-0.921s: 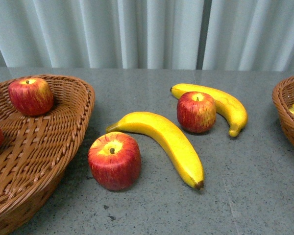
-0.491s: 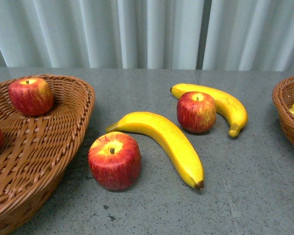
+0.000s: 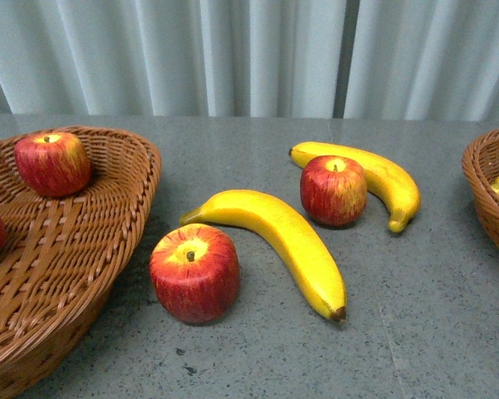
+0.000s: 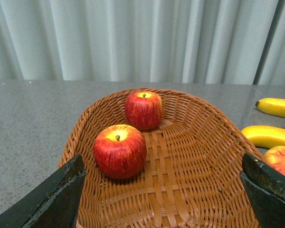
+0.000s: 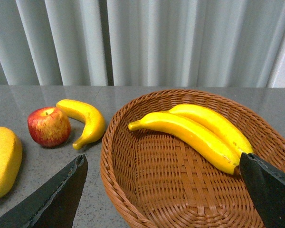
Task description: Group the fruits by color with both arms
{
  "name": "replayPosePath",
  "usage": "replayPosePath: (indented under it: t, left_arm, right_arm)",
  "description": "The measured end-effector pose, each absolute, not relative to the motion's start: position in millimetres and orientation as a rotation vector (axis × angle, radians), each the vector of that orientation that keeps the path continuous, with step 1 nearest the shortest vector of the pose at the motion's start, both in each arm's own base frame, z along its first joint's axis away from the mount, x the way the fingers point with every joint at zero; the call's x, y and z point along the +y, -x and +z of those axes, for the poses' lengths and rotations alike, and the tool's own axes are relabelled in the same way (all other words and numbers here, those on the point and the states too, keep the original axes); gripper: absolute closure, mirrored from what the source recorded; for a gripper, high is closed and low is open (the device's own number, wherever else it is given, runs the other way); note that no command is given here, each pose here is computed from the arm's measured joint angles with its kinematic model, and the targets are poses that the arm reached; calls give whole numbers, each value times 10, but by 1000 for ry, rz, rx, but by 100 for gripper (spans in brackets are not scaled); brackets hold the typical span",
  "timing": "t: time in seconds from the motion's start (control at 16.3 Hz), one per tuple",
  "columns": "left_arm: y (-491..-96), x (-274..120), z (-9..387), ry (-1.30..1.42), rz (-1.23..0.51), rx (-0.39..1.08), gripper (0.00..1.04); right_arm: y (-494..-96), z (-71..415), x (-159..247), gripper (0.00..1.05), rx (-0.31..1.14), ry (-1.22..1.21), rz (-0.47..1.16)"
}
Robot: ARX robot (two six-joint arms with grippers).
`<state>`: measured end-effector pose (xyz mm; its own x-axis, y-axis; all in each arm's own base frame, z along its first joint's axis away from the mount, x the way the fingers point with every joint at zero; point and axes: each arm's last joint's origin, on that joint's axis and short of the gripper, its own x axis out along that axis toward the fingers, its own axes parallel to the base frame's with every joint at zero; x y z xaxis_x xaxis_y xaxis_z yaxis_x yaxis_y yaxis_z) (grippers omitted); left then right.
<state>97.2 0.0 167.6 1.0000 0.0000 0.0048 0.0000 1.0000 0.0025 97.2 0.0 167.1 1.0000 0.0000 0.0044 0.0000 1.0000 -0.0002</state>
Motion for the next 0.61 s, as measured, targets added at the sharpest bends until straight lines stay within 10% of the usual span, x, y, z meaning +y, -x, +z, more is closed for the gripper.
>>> replayPosePath:
  t: [0.61]
  left_arm:
    - [-1021,-78,1721,-109,245,173,7]
  right_arm:
    - [-972,1671,0,6,-4,0,0]
